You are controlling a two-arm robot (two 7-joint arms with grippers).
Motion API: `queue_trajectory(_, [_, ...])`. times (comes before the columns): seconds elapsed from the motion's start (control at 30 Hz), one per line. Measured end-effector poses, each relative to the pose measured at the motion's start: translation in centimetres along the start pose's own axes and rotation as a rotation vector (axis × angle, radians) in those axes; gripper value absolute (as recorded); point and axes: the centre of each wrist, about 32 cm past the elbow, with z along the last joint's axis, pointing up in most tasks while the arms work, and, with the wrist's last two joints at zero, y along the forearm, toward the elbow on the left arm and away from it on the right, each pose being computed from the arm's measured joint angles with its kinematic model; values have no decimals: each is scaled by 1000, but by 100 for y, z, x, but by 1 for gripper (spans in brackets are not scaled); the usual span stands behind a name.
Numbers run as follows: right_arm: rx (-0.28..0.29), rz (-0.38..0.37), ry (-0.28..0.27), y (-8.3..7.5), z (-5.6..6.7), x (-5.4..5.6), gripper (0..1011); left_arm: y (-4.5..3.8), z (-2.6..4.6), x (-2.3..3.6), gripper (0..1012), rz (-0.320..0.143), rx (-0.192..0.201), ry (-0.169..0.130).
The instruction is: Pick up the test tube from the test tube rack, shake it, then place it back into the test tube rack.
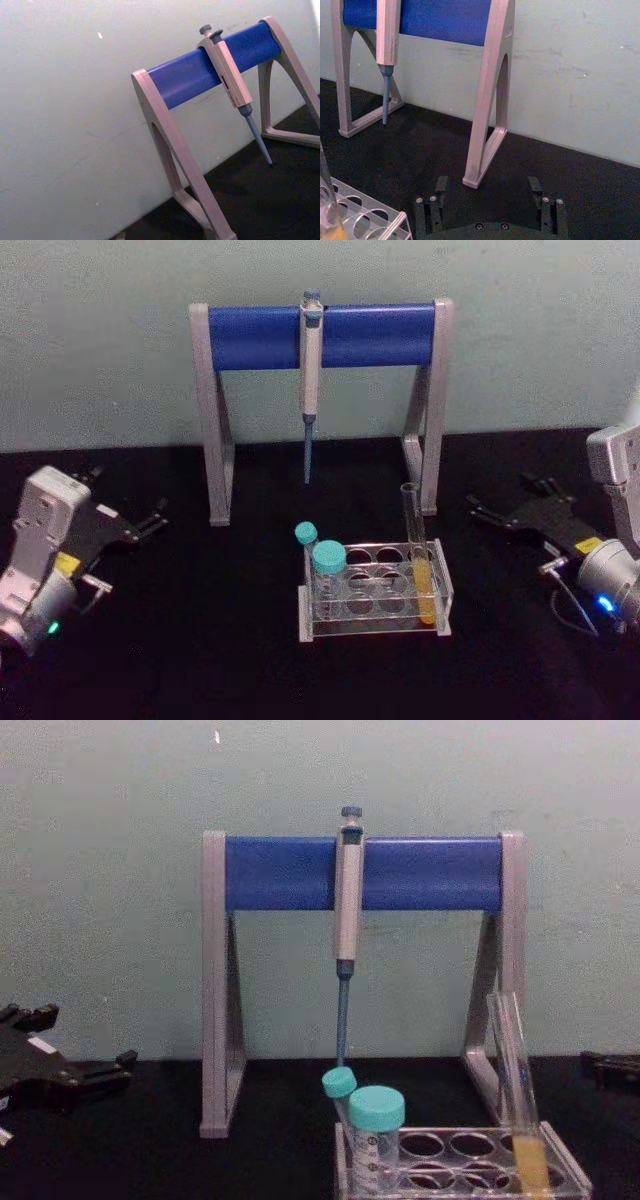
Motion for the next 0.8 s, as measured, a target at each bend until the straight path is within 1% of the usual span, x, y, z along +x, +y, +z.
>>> queue_trajectory(0.8, [0, 0, 0, 0, 0, 0, 1000, 0, 0, 0, 1001, 0, 0, 0])
